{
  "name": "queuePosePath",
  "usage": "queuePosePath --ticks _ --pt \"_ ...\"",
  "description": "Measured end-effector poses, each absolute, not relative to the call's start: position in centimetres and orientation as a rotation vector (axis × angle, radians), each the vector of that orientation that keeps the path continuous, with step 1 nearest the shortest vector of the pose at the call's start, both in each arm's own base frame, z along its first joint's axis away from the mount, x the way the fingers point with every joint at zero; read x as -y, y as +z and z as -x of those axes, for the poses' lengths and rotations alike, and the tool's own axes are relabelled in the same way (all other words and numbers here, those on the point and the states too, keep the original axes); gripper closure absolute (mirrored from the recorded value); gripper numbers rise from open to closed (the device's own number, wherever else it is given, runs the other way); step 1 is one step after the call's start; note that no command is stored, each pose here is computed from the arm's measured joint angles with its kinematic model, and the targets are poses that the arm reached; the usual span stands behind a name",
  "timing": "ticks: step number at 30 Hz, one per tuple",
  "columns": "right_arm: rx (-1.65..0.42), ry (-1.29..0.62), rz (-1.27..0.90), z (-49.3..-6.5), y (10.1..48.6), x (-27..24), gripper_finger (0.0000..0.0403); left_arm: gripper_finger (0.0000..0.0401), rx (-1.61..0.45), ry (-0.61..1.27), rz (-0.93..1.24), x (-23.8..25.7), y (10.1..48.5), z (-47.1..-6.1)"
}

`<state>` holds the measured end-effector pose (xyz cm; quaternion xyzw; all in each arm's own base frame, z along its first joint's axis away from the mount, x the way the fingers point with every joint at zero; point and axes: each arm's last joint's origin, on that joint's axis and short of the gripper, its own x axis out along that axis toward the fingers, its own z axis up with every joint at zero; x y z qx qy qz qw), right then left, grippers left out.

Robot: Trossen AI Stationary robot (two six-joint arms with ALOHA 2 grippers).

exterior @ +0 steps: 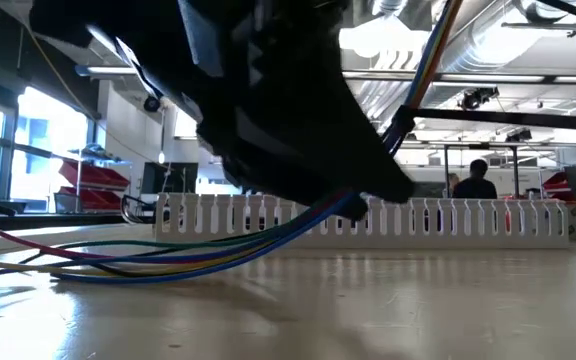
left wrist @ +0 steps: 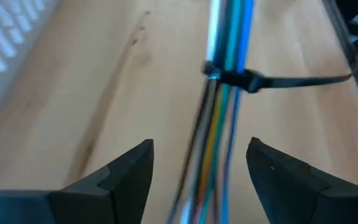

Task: Ziptie cables
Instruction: Put the zip tied cable wires into the white cable duct

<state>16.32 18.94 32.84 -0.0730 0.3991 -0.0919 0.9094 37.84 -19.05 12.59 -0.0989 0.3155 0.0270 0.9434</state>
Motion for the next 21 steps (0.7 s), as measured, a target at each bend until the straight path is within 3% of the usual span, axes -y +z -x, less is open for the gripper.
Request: queuePosePath --ticks 4,7,10,13,15,21 --pt "-0.822 -0.188 0.158 -16.2 33.5 -18.8 0.0402 0.0169 -0.613 0.033 0.232 19.1 11.8 -38.4" --pt "-0.819 -0.182 0.158 -16.0 33.9 -18.9 0.0402 0.0194 -0.641 0.036 0.254 19.0 11.3 -38.4" --pt "-0.816 -0.188 0.157 -15.5 34.5 -18.9 0.0402 0.0254 -0.689 0.036 0.266 18.9 10.9 -38.1" --pt "-0.824 -0.217 0.131 -14.8 34.9 -18.7 0.0402 0.0347 -0.703 0.015 0.262 19.2 11.0 -38.0" --pt "-0.835 -0.239 0.121 -14.4 35.0 -18.6 0.0402 0.0386 -0.727 0.006 0.252 19.4 12.1 -37.8" --pt "-0.854 -0.312 0.123 -14.4 34.2 -17.9 0.0403 0.0399 -0.868 0.077 0.154 18.5 19.3 -36.0"
